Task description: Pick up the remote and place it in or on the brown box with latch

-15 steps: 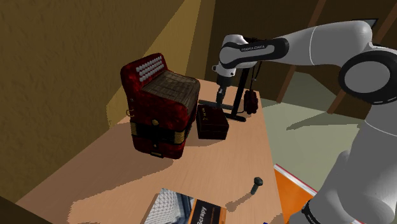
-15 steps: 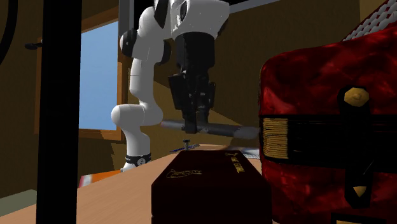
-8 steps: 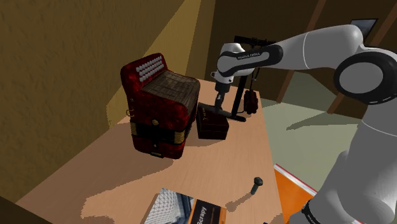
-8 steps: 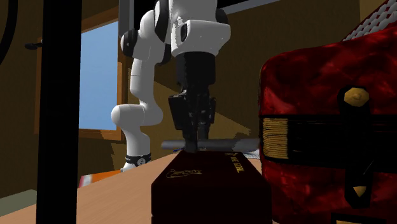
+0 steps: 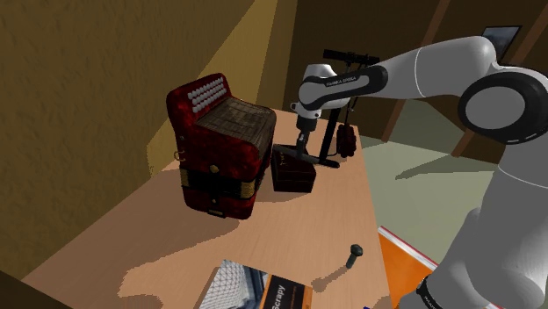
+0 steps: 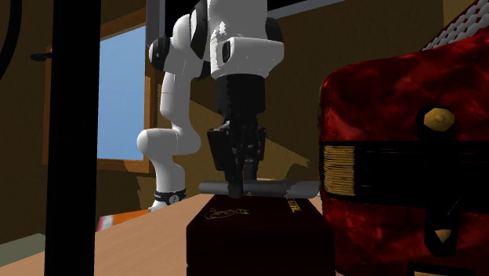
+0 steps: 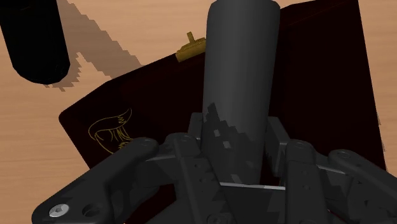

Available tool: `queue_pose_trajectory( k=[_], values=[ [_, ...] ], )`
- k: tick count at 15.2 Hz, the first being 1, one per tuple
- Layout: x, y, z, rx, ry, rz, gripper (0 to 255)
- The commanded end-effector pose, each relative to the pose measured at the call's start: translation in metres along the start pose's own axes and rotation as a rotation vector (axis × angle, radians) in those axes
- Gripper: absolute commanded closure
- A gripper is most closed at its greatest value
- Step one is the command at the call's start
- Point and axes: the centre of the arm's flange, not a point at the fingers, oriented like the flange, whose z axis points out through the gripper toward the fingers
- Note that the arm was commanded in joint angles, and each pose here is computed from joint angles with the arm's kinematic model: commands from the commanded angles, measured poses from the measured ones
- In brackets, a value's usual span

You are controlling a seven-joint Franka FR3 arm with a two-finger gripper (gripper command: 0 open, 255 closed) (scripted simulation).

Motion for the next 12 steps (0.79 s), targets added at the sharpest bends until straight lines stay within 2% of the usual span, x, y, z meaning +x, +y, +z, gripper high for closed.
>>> queue_pose_trajectory(
  k=[1, 2, 7, 11, 12],
  values=[
    [0.000, 0.000, 0.000, 0.000, 0.000, 0.000, 255],
    [0.000, 0.000, 0.000, 0.000, 0.000, 0.000, 0],
    [0.000, 0.000, 0.000, 0.000, 0.000, 0.000, 0],
    [0.000, 0.000, -0.050, 0.000, 0.000, 0.000, 0],
    [0.000, 0.000, -0.050, 0.000, 0.000, 0.000, 0]
  ],
)
